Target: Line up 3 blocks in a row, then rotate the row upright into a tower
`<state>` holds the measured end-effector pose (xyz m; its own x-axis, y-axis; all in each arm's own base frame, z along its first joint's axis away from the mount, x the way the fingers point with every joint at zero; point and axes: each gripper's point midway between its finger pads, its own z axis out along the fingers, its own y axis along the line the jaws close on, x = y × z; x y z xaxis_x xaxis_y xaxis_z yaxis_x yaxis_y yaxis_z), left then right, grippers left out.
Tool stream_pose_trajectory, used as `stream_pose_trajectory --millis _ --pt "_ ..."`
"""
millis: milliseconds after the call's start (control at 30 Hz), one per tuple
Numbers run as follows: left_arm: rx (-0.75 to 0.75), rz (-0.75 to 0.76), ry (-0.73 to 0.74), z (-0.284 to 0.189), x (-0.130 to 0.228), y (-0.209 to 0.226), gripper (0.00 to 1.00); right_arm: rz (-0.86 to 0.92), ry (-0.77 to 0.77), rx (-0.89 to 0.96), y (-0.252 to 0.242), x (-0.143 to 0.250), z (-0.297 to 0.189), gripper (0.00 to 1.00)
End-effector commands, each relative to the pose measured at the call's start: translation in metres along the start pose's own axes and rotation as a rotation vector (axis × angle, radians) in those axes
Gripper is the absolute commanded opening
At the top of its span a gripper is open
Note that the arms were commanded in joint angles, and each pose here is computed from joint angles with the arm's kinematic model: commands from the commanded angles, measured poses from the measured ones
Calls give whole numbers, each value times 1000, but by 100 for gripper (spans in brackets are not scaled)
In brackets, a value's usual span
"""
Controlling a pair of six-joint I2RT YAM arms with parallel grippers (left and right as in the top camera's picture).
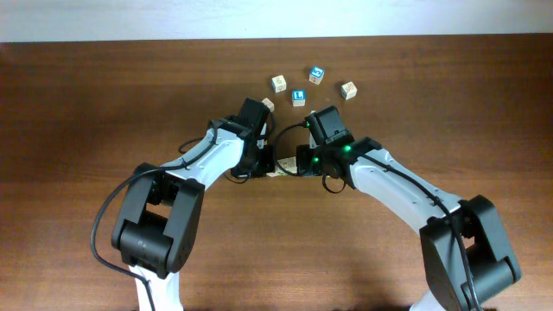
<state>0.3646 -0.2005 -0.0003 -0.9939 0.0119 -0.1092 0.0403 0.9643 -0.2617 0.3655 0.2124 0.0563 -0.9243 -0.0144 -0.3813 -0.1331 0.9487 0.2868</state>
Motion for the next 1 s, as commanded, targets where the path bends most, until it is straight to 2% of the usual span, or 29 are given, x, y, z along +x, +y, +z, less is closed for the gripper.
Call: stream_pose_trajectory --millis 0,367,533,667,833,967 --pt "90 56 35 3 9 -27 0 7 80 -118 40 18 14 4" --pt "90 60 34 3 9 -27 0 85 139 -64 16 28 38 4" --pt "85 81 35 -2 4 -20 0 105 139 -72 11 24 37 17" --pt "64 89 65 -7 6 -6 0 106 140 -88 8 21 35 17" --pt "49 82 91 -7 12 -1 11 45 118 -110 20 5 18 19" --pt "45 81 97 -7 14 0 26 33 106 -107 26 -7 7 21"
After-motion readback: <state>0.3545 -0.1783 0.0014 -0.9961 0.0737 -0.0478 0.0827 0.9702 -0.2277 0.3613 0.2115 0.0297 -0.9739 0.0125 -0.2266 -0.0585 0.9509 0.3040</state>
